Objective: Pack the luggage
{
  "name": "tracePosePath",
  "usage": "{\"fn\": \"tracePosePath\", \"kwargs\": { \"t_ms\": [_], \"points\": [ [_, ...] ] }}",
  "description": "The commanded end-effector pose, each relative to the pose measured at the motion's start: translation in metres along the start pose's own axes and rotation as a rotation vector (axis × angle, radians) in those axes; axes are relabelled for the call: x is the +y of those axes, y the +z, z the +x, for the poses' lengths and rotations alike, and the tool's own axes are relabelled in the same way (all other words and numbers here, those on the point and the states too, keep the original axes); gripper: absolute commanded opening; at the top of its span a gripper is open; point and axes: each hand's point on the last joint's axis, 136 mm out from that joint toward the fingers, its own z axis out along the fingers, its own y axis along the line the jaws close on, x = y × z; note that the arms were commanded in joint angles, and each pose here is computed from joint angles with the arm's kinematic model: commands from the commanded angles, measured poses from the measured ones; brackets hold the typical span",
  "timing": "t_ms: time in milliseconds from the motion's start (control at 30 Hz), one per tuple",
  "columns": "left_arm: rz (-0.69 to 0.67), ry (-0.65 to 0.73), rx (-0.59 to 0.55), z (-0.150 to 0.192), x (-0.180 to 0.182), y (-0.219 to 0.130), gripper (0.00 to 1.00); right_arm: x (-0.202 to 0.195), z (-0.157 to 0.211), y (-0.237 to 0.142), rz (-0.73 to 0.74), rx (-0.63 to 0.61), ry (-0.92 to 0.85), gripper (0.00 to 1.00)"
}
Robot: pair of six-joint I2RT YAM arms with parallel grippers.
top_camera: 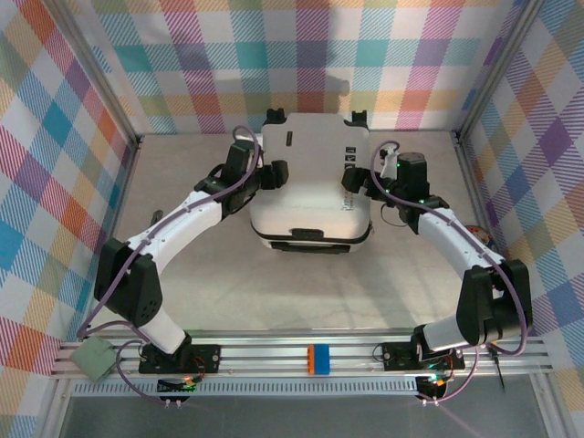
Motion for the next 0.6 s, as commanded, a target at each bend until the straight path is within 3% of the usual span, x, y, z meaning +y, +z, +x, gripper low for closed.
{"fn": "tracePosePath", "kwargs": {
  "t_ms": [0, 133, 267, 400, 567],
  "points": [
    [0.271, -0.037, 0.286, 0.091, -0.066, -0.016, 0.77, 0.024, 0.016, 0.015, -0.135, 0.115, 0.003, 0.99],
    [0.251, -0.007, 0.275, 0.095, -0.071, -0.019, 0.77, 0.028, 0.017, 0.031, -0.193, 0.146, 0.049, 0.99],
    [0.149, 0.047, 0.260, 0.086, -0.057, -0.013, 0.77, 0.032, 0.022, 0.025, -0.221, 0.136, 0.060, 0.98],
    [0.096, 0.126, 0.171, 0.041, -0.058, -0.031, 0.78, 0.033, 0.009, 0.003, -0.142, 0.104, -0.024, 1.00],
    [0.079, 0.133, -0.035, -0.027, -0.054, -0.093, 0.83, 0.050, -0.034, -0.043, -0.141, -0.011, -0.076, 0.99]
  ]
}}
